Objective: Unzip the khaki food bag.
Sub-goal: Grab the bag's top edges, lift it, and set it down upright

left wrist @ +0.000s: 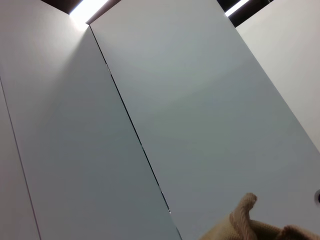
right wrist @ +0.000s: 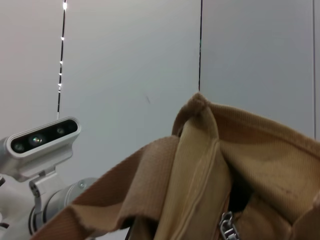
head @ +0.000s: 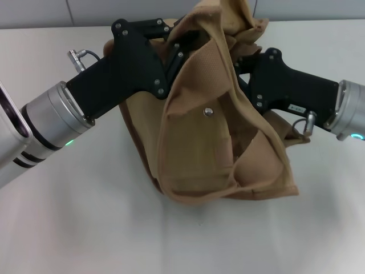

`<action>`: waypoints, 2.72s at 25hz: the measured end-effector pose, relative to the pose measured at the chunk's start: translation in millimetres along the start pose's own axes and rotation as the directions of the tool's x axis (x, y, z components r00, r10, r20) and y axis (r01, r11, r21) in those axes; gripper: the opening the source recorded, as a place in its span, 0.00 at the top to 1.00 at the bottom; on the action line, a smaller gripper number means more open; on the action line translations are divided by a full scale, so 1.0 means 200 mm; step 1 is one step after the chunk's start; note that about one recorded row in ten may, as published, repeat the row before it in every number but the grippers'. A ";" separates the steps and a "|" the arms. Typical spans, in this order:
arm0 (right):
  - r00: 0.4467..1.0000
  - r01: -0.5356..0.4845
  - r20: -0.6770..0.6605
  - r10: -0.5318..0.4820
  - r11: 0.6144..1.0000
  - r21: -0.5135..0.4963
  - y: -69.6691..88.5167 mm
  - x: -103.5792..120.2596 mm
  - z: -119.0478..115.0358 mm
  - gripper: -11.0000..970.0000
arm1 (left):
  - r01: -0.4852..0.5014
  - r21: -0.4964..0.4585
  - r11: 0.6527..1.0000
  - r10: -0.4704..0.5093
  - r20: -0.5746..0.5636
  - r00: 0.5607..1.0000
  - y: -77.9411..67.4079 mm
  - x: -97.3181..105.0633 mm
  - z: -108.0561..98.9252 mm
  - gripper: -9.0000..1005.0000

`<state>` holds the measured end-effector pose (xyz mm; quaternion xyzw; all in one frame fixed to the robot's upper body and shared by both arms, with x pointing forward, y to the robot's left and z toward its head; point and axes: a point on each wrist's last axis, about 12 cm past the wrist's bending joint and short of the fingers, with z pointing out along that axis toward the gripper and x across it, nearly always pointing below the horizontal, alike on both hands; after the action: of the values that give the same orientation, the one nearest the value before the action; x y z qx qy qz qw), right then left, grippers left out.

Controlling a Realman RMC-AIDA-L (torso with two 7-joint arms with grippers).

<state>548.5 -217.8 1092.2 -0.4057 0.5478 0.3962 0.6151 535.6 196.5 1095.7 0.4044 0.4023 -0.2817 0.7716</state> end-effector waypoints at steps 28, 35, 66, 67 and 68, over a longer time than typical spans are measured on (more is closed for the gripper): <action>0.997 0.052 0.061 -0.053 0.999 0.013 0.03 -0.03 -0.07 0.72 | -0.003 -0.004 1.000 0.003 -0.006 1.000 0.01 0.00 0.02 0.87; 0.998 0.054 0.030 -0.055 0.999 0.006 0.01 -0.02 -0.02 0.44 | -0.002 0.005 1.000 0.002 -0.003 1.000 0.01 0.00 0.02 0.87; 0.998 0.058 -0.022 -0.058 0.998 -0.006 0.01 0.00 -0.03 0.97 | -0.013 0.000 1.000 0.013 0.000 1.000 0.03 0.00 0.06 0.86; 0.998 0.054 -0.021 -0.054 0.999 -0.003 0.02 0.01 -0.06 0.97 | -0.014 -0.003 1.000 0.014 -0.002 1.000 0.03 0.01 0.06 0.86; 0.999 0.049 -0.020 -0.050 0.999 -0.002 0.03 0.01 -0.07 0.97 | -0.015 -0.004 1.000 0.015 -0.004 1.000 0.04 0.01 0.07 0.86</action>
<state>538.0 -229.5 1088.5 -0.4234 0.5434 0.3772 0.6191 547.0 188.9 1102.1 0.4064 0.4012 -0.2742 0.7737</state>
